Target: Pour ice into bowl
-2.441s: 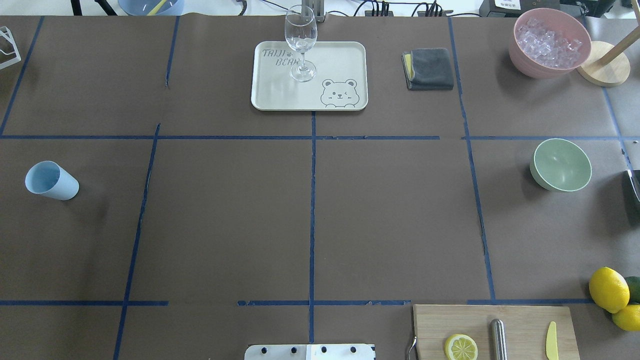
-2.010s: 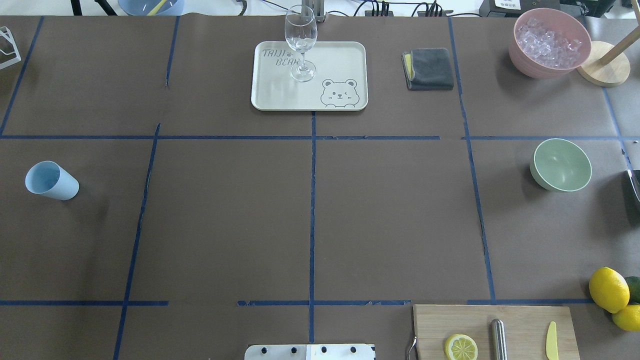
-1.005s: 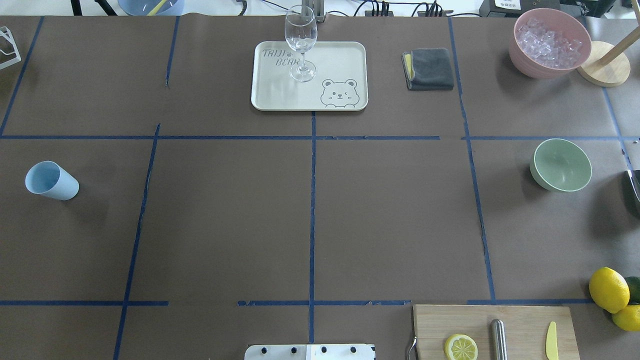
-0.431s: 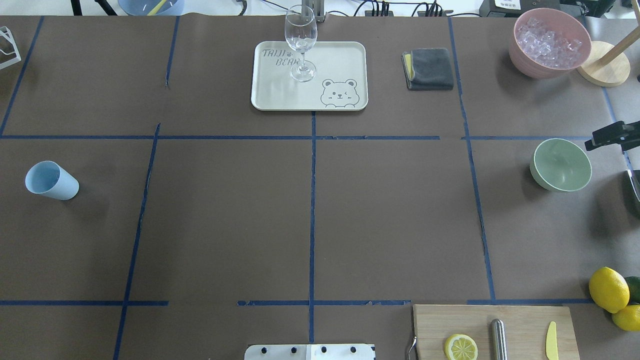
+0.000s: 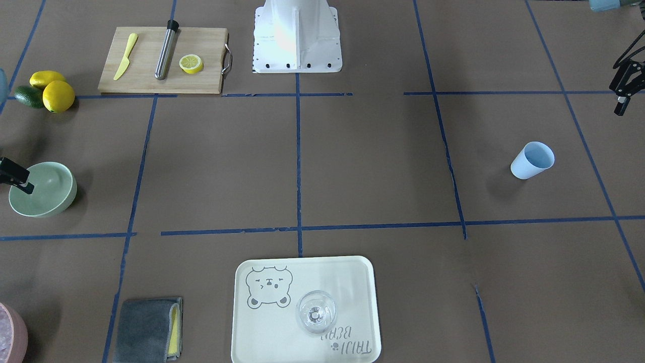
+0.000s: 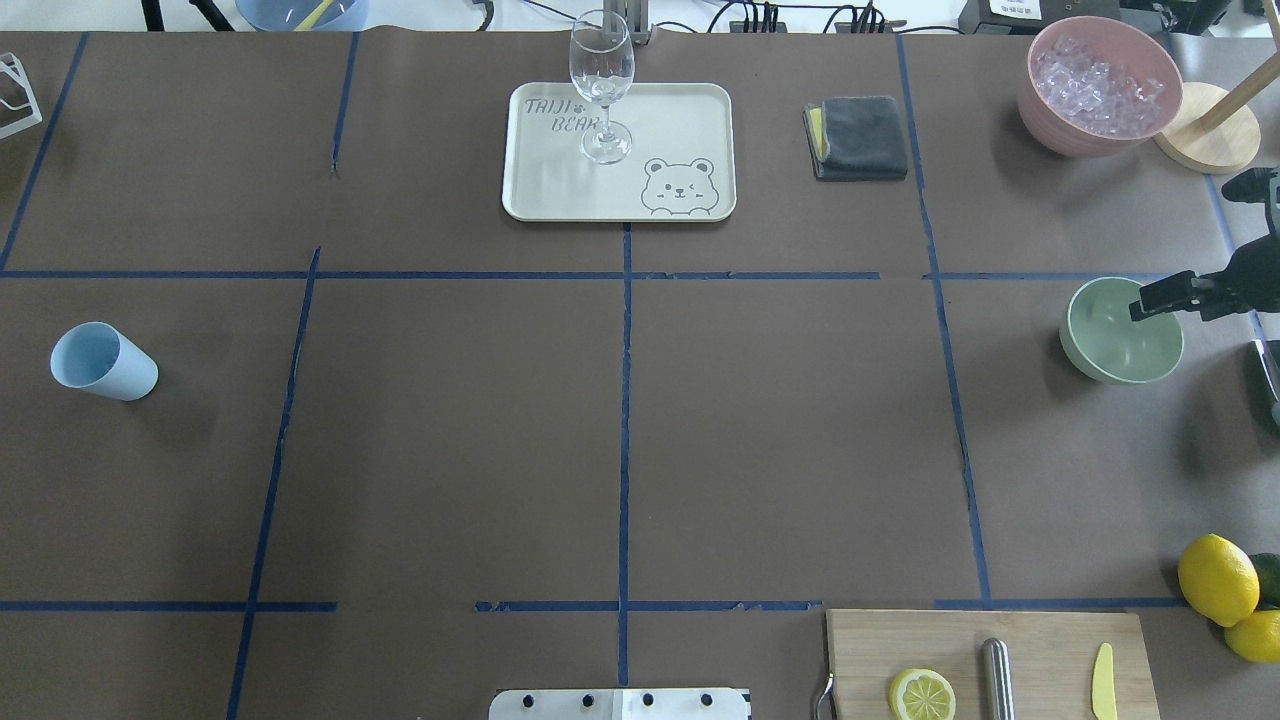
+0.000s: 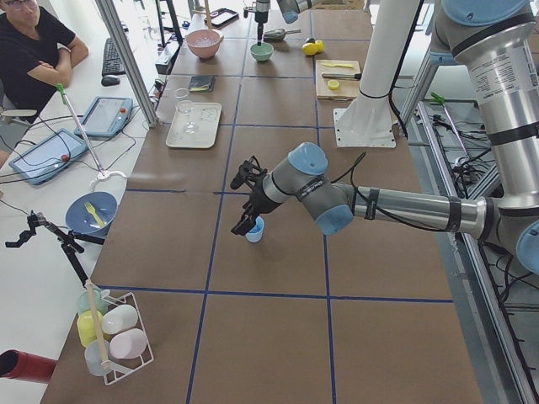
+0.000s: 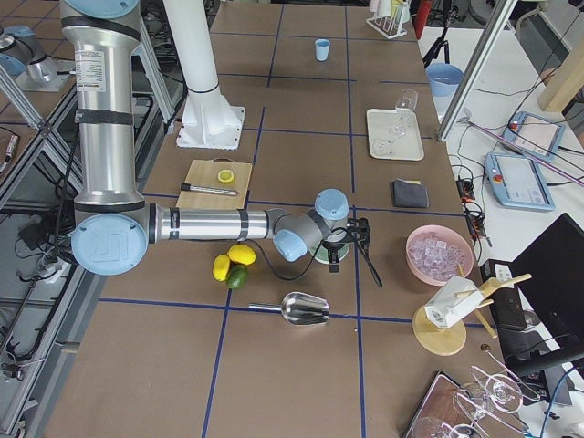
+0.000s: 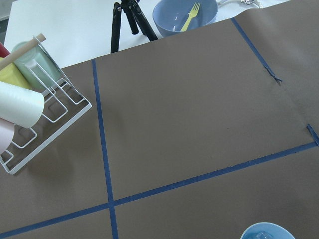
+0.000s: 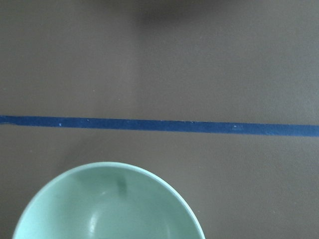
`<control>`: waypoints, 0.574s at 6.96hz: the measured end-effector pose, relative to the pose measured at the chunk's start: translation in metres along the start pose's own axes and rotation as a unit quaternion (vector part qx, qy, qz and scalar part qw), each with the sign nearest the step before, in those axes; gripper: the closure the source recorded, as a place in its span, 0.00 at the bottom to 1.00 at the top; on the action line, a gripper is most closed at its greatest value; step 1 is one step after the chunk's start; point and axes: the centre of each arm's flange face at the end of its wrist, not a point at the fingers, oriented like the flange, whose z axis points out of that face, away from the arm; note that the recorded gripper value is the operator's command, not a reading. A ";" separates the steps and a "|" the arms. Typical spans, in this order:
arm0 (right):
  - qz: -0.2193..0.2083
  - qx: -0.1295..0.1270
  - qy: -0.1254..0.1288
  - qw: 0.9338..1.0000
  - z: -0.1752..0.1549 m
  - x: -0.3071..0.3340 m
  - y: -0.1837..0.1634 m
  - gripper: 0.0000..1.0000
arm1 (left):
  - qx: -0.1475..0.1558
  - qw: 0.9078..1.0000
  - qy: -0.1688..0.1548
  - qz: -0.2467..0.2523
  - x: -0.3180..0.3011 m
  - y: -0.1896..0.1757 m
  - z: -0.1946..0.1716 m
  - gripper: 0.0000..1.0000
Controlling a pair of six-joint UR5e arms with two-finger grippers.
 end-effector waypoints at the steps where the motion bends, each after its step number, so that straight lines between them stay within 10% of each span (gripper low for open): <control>1: -0.001 -0.004 0.006 1.000 0.008 0.000 0.003 0.24 | 0.001 1.000 -0.001 0.001 0.001 0.001 -0.001 0.00; 2: -0.001 -0.006 0.009 1.000 0.012 0.001 0.006 0.70 | 0.002 1.000 -0.001 0.001 0.001 0.001 -0.001 0.00; 4: -0.006 -0.011 0.008 1.000 0.015 0.002 0.008 1.00 | 0.005 1.000 0.000 0.003 0.002 -0.001 -0.003 0.00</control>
